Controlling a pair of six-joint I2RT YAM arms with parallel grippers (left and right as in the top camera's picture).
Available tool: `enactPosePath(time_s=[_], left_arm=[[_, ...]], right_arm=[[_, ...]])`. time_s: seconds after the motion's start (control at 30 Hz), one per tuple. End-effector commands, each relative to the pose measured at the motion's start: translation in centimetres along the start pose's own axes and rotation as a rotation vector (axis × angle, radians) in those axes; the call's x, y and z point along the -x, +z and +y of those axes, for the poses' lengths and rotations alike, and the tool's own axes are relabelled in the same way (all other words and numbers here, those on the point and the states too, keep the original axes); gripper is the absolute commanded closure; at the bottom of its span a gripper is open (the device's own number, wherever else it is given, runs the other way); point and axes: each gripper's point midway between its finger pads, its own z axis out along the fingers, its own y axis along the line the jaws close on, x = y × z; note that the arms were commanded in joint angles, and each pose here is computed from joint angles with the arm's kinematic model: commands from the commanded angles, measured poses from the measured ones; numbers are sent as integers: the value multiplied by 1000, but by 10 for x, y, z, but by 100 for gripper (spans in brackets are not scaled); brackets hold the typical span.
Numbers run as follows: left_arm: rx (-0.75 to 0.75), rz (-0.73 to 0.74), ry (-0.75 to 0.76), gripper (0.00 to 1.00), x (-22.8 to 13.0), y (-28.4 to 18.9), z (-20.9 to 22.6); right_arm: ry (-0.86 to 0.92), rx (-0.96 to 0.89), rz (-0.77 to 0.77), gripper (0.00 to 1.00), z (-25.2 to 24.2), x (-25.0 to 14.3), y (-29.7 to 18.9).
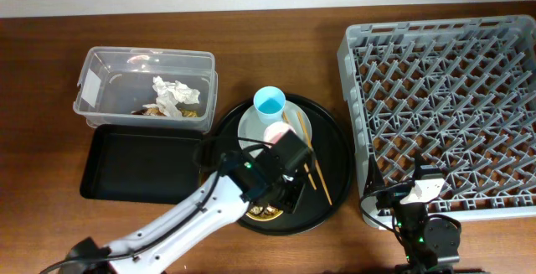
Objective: Sort waste into correct bins and load items into the dishwasher rack
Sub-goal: 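Reach the left gripper to the yellow bowl rim and grasp it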
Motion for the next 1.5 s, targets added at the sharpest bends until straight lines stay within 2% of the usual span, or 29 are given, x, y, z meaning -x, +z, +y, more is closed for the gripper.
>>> enactPosePath(time_s=[0.0, 0.1, 0.13, 0.33, 0.8, 1.0, 1.13, 1.23, 1.47], left_arm=[[71, 33, 0, 60, -8, 18, 4], [96, 50, 21, 60, -11, 29, 2], [101, 56, 27, 65, -12, 33, 2], [201, 97, 51, 70, -17, 61, 14], [213, 117, 53, 80, -19, 75, 16], [215, 120, 53, 89, -19, 78, 16], [240, 101, 56, 99, -15, 78, 20], [294, 90, 61, 99, -14, 75, 29], [305, 105, 62, 99, -18, 74, 32]], right_arm=[[8, 1, 5, 1, -1, -2, 0], [8, 1, 5, 1, -1, -2, 0], [8, 1, 5, 2, -1, -2, 0], [8, 1, 5, 2, -1, -2, 0], [8, 1, 5, 2, -1, -2, 0], [8, 1, 5, 2, -1, -2, 0], [8, 1, 5, 2, -1, -2, 0], [8, 1, 5, 2, -1, -2, 0], [8, 1, 5, 2, -1, -2, 0]])
